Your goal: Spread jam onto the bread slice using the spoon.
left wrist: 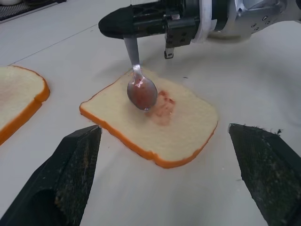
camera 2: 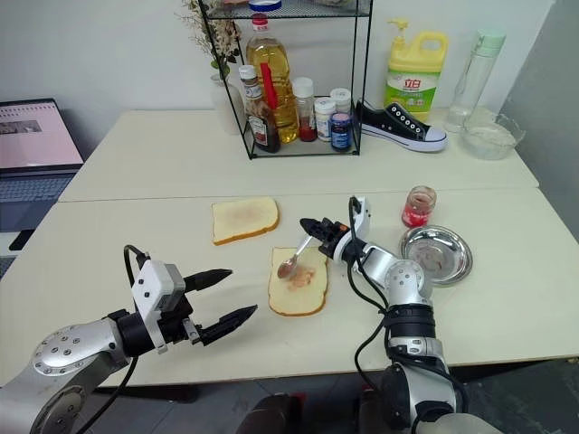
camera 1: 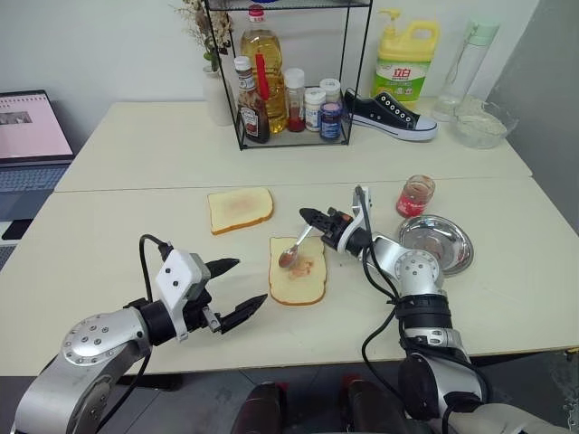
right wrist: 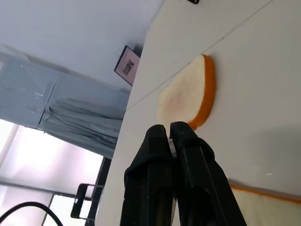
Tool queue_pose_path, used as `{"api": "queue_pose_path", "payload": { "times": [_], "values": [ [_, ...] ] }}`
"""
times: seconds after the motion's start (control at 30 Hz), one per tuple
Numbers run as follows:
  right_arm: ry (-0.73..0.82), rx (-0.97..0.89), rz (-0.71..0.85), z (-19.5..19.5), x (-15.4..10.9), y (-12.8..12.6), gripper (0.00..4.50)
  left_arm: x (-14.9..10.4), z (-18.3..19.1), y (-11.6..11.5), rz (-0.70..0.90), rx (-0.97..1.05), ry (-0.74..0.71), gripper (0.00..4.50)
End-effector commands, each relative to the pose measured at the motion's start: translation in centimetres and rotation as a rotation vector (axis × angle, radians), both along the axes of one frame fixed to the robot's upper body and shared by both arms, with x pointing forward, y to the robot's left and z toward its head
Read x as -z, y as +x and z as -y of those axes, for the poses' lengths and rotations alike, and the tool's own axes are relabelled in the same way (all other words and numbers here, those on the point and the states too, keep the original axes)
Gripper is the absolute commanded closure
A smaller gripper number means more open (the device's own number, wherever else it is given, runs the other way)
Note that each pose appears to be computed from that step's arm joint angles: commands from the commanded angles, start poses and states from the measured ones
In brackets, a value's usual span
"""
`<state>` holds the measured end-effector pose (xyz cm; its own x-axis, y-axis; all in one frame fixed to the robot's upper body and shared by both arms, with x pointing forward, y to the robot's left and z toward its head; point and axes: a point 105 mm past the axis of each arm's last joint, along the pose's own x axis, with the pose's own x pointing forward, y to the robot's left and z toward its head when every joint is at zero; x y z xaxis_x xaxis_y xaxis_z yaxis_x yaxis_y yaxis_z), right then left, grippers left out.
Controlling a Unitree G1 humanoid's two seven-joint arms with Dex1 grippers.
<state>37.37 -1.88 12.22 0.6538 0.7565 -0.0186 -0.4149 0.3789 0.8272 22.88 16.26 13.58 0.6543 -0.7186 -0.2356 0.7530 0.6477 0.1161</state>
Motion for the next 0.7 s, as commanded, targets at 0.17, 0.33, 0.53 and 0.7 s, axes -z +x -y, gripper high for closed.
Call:
{"api": "queue_pose_path", "payload": {
  "times": [0.17,0.33,0.53,0.7],
  "values": [
    [-0.053,0.000,0.050,2.0,0.0,0.0,4.47,-0.6,0.5,-0.5,0.026,0.015,0.001,0.00],
    [-0.054,0.036,0.035,4.0,0.4,-0.2,4.47,-0.6,0.5,-0.3,0.029,0.017,0.000,0.00],
    [-0.003,0.036,0.064,3.6,-1.7,-0.8,4.47,-0.7,0.5,0.1,0.036,0.020,-0.002,0.00],
    [0.086,0.060,0.104,3.6,-5.3,-1.1,4.47,-1.2,1.0,0.1,0.047,0.048,-0.008,0.00]
  ]
}}
